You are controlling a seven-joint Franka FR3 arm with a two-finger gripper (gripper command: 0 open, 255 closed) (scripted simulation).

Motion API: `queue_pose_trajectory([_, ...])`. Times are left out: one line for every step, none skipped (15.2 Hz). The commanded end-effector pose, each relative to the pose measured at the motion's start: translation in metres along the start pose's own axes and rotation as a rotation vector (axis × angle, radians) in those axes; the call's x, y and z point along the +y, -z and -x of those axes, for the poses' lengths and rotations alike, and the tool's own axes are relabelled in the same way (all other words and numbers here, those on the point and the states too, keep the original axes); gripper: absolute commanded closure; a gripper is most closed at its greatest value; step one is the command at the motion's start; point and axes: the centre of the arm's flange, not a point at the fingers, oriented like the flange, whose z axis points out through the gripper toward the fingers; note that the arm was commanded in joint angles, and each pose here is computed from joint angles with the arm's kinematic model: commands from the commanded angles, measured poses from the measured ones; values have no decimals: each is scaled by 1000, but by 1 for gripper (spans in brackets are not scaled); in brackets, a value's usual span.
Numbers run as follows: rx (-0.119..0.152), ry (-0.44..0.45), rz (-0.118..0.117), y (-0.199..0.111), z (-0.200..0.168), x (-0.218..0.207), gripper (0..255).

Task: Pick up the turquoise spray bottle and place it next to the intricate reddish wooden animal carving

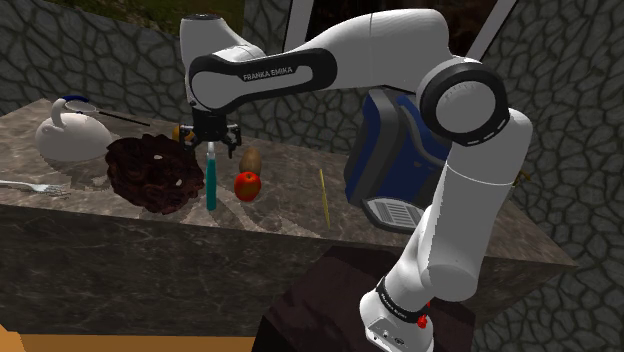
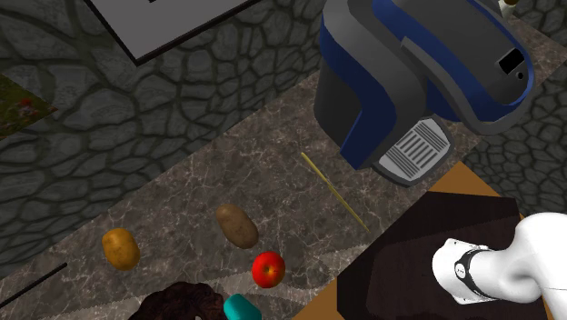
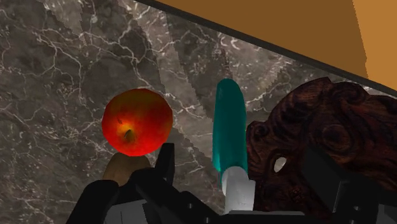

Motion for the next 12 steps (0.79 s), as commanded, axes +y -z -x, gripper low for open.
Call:
queue_pose_trajectory([0,0,0,13,0,0,0])
queue_pose_trajectory([0,0,0,26,0,0,0])
queue_pose_trajectory([0,0,0,40,0,0,0])
queue_pose_trajectory([0,0,0,50,0,0,0])
queue_pose_trajectory([0,0,0,50,0,0,0])
queue_pose_trajectory([0,0,0,50,0,0,0])
queue_pose_trajectory([0,0,0,50,0,0,0])
queue_pose_trajectory([0,0,0,50,0,0,0])
queue_pose_trajectory([0,0,0,50,0,0,0])
queue_pose_trajectory([0,0,0,50,0,0,0])
queue_pose_trajectory([0,0,0,50,0,0,0])
queue_pose_trajectory([0,0,0,50,0,0,0])
